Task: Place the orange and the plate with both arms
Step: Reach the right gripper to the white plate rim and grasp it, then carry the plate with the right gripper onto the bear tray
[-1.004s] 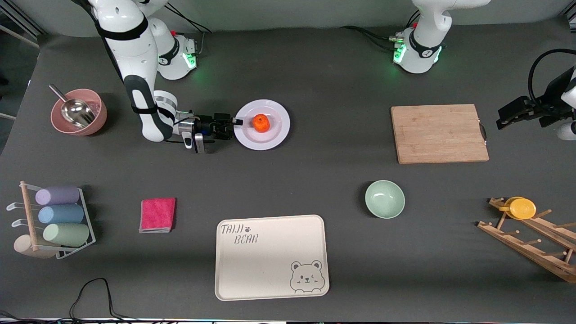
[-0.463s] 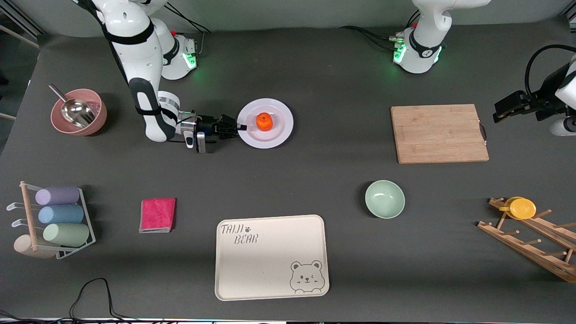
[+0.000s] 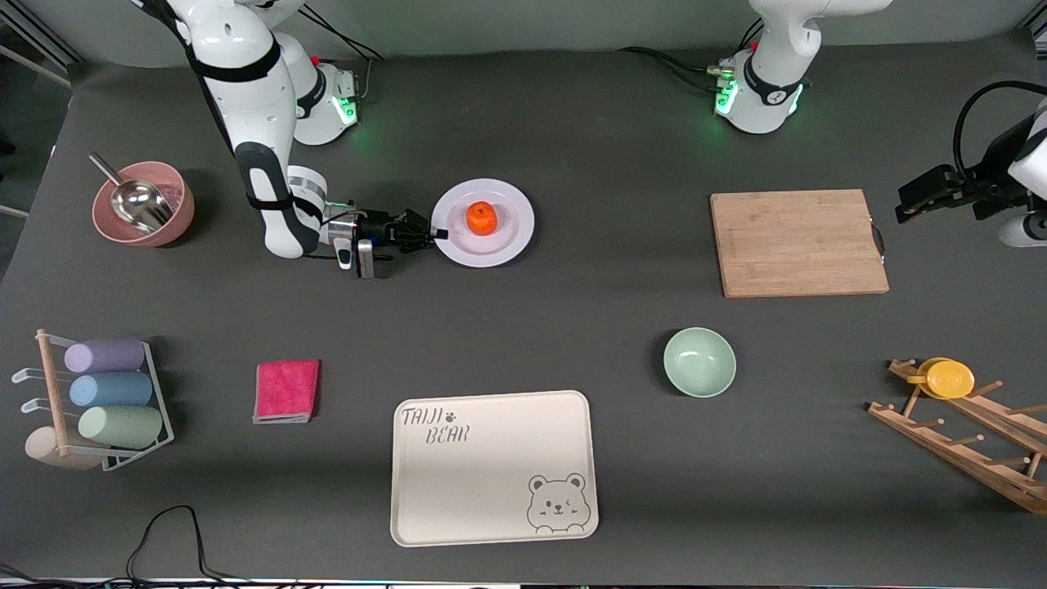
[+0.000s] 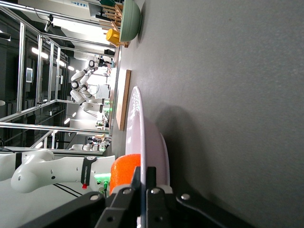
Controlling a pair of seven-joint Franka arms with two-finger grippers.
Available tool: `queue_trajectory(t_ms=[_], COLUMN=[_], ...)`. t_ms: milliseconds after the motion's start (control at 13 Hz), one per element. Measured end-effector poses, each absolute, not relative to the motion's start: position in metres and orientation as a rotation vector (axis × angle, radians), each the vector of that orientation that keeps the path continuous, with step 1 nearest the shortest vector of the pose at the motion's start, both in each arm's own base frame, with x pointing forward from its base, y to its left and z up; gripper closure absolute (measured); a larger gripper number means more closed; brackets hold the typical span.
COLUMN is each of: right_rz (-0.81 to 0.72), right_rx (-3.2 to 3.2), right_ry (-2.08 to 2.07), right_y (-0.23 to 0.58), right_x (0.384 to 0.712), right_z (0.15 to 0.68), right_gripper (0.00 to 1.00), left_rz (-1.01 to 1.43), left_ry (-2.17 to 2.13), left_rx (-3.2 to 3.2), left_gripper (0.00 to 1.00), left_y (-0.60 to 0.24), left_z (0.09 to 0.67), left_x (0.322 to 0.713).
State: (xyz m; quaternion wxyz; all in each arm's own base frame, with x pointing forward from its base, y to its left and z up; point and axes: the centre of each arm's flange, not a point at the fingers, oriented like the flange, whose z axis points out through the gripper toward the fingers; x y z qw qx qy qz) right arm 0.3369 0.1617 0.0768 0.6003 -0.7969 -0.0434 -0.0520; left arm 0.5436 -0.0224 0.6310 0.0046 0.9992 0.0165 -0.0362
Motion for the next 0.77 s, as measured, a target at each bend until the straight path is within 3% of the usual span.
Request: queue_trajectory(t_ms=[386,772], right_rz=[-0.091,-0.062], right_rx=[-1.848,-1.803], right_ry=[-0.038,-0.033], right_y=[0.148,0.124], right_x=[0.355,0.407], right_z=[0.089,0.171], right_gripper=[0.96,0.96], left_rz=[-0.124,-0.143], left_ry=[0.049,-0.043], left_rx=[3.13,3.13], left_gripper=[0.0,0.0], left_y=[-0.023,-0.024], left_z=[0.629,0.623], left_x=[0.544,0.544])
